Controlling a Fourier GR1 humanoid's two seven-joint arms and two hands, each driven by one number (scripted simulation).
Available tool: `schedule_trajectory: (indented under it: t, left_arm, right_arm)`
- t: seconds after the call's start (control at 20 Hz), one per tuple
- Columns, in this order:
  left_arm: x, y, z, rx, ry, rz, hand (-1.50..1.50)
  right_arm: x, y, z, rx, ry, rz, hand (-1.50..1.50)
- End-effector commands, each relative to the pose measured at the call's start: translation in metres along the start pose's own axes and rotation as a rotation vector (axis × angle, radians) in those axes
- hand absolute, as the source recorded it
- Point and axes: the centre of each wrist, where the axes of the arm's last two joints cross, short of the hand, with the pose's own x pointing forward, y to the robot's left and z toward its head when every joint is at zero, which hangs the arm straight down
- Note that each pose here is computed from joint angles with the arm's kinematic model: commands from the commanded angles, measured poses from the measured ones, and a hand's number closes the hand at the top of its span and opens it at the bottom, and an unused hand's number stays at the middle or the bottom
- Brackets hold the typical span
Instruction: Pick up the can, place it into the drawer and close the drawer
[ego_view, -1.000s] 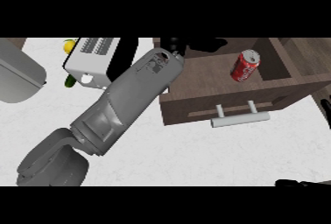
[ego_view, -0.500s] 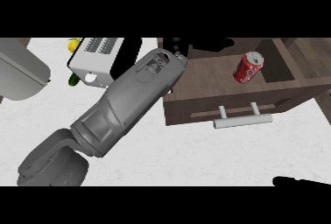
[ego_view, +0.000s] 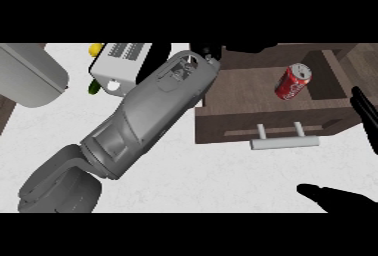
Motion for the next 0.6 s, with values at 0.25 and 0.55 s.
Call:
schedule_trajectory:
  t: [0.25, 0.55]
  left_arm:
    - [0.011, -0.003, 0.000, -0.014, 0.020, 0.021, -1.50]
    - [0.017, 0.019, -0.009, 0.002, -0.005, -0.004, -1.50]
  right_arm:
    - [-0.012, 0.058, -0.022, 0.108, 0.008, 0.292, -1.50]
    - [-0.064, 0.083, -0.035, 0.135, 0.075, 0.401, -1.50]
